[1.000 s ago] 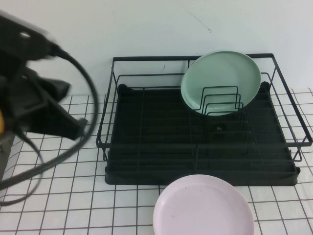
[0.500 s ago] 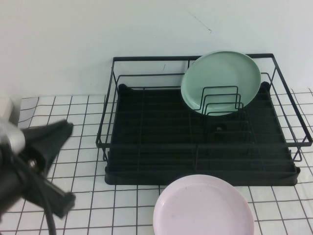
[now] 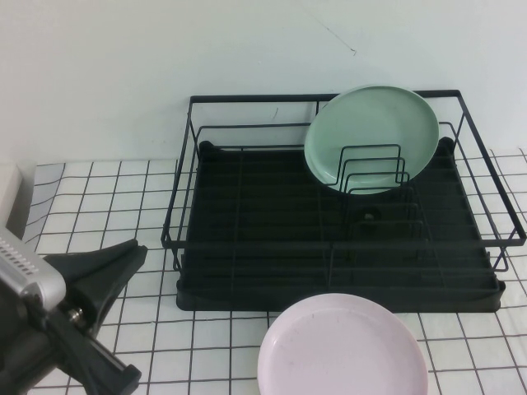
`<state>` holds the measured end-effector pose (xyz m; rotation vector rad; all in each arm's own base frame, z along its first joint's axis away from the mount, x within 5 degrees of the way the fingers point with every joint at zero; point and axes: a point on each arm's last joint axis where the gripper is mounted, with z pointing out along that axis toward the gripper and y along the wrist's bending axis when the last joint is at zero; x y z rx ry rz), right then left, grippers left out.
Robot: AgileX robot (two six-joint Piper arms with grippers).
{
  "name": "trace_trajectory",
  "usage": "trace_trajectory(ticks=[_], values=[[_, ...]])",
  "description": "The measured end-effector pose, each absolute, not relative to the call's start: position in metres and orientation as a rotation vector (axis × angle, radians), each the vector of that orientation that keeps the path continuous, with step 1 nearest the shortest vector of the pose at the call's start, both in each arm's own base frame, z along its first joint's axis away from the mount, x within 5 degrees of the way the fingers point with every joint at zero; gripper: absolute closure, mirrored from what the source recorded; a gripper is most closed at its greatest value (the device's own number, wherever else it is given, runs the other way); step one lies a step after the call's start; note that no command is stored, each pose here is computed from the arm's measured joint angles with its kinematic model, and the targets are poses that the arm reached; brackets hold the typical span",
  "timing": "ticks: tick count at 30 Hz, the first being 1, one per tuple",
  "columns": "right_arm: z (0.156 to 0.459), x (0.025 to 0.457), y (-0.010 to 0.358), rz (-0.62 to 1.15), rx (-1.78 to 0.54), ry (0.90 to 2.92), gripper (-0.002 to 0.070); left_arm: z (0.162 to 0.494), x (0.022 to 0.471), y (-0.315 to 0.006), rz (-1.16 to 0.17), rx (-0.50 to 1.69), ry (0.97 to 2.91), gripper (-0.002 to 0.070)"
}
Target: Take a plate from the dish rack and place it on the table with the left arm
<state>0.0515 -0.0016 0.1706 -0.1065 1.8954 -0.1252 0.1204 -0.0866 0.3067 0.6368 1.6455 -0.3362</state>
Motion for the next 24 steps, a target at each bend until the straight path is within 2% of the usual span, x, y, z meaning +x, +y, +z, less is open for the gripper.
trace_trajectory(ticks=[12, 19, 24], values=[[0.171, 0.051, -0.002, -0.125, -0.106, 1.895, 0.0679, 0.306, 0.119, -0.085, -0.346, 0.621, 1.651, 0.0676], [0.171, 0.051, -0.002, -0.125, -0.106, 1.895, 0.0679, 0.305, 0.100, -0.051, -0.371, 0.345, 1.717, 0.0676], [0.171, 0.051, -0.002, -0.125, -0.106, 1.895, 0.0679, 0.281, 0.083, -0.028, -0.326, 0.179, 1.696, 0.0676]])
